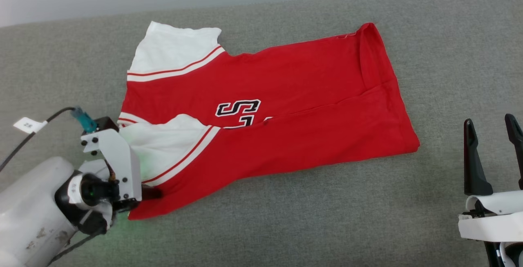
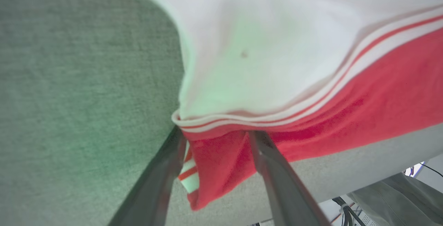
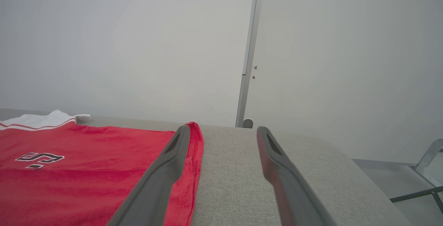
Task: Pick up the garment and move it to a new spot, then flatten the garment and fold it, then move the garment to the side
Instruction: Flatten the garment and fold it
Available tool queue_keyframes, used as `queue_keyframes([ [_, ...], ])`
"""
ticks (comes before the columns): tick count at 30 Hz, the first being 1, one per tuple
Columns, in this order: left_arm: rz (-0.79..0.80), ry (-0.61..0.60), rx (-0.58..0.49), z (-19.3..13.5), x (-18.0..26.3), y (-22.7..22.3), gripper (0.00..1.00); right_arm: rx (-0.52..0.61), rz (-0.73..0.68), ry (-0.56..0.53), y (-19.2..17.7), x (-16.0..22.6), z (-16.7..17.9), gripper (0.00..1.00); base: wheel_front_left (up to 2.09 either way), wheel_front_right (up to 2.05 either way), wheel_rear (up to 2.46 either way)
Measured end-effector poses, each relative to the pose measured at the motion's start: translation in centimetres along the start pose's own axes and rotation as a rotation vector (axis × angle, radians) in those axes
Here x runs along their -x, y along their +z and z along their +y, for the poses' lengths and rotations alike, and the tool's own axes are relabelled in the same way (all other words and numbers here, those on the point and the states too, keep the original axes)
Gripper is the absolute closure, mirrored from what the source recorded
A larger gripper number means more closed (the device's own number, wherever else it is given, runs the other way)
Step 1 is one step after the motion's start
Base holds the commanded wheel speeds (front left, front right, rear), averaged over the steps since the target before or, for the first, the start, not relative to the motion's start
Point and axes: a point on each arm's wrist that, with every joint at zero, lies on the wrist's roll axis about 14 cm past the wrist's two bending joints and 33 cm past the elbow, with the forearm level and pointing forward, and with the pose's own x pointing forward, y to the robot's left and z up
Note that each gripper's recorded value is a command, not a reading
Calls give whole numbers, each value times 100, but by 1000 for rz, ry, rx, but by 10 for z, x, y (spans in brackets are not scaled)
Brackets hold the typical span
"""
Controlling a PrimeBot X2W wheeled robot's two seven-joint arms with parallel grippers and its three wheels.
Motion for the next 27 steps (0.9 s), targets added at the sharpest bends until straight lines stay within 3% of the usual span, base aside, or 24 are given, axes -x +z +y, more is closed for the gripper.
queue_keyframes([
  [1, 1, -1, 7, 1, -1, 0, 71, 0, 3, 1, -1, 0, 0, 0, 0, 0, 0],
  [2, -5, 4, 18, 5, -1, 1, 100, -5, 8, 6, -3, 0, 1, 0, 0, 0, 0],
  [10, -62, 15, -13, 11, 3, 7, 100, -64, 120, 71, -17, -4, 11, 0, 0, 0, 0],
  [19, -118, 9, -22, 8, 8, 9, 100, -137, 507, 207, -53, -18, 35, 0, 0, 0, 0],
  [27, -145, -10, -48, 0, 10, 11, 100, -71, 857, 235, -83, -32, 31, 0, 0, 0, 0],
])
